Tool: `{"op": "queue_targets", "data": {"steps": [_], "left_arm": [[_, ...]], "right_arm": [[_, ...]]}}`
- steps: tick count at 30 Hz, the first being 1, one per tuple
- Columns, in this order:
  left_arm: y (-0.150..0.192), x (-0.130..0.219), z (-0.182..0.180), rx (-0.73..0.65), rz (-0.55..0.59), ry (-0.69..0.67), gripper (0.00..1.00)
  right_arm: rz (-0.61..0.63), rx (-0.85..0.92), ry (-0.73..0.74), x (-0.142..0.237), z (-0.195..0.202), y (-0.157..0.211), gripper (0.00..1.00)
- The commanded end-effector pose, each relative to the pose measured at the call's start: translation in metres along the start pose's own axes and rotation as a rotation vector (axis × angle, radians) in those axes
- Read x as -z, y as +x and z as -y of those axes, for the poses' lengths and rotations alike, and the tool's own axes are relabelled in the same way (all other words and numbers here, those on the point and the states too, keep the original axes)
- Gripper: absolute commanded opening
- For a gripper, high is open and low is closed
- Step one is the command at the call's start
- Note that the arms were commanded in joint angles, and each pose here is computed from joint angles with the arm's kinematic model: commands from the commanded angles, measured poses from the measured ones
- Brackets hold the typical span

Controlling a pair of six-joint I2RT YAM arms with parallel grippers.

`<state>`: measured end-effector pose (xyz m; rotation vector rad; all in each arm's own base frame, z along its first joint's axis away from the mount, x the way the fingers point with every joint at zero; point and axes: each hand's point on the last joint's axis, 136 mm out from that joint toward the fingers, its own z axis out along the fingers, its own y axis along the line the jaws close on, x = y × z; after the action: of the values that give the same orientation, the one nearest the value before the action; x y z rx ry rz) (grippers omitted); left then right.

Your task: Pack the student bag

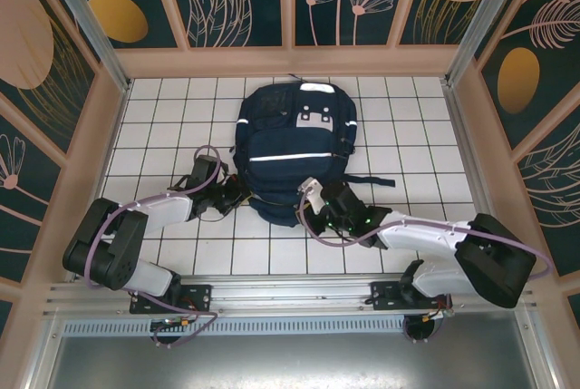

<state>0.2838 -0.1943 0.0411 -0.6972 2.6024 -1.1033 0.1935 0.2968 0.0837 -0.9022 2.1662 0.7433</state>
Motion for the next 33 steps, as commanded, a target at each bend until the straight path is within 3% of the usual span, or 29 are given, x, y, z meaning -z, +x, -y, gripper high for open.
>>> {"op": "queue_targets", "data": {"steps": [1,7,11,14,17,22,27,33], "left_arm": [[-0.008,0.004,0.056,-0.071,0.022,0.18,0.0],[0.001,-0.005,0.087,-0.104,-0.006,0.228,0.0],[0.016,-0.019,0.107,-0.15,-0.061,0.246,0.0],[0.016,-0.016,0.11,-0.171,-0.053,0.236,0.31],[0.013,-0.006,0.117,-0.248,-0.027,0.212,0.48],[0.008,0.006,0.122,-0.331,0.007,0.172,0.61],[-0.003,0.008,0.129,-0.37,0.039,0.151,0.66],[-0.057,0.008,0.159,-0.387,0.152,0.117,0.71]], "right_arm": [[0.045,-0.013,-0.114,-0.008,-0.028,-0.029,0.0],[-0.015,0.038,-0.15,-0.031,-0.05,-0.032,0.0],[-0.003,0.007,-0.083,-0.039,-0.039,-0.035,0.0],[0.019,-0.078,0.009,-0.033,-0.014,-0.032,0.0],[0.051,-0.172,0.098,-0.017,0.013,-0.022,0.0],[0.159,-0.349,0.259,0.022,0.067,-0.01,0.0],[0.275,-0.464,0.42,0.063,0.115,-0.005,0.0],[0.326,-0.53,0.492,0.08,0.141,0.006,0.0]]}}
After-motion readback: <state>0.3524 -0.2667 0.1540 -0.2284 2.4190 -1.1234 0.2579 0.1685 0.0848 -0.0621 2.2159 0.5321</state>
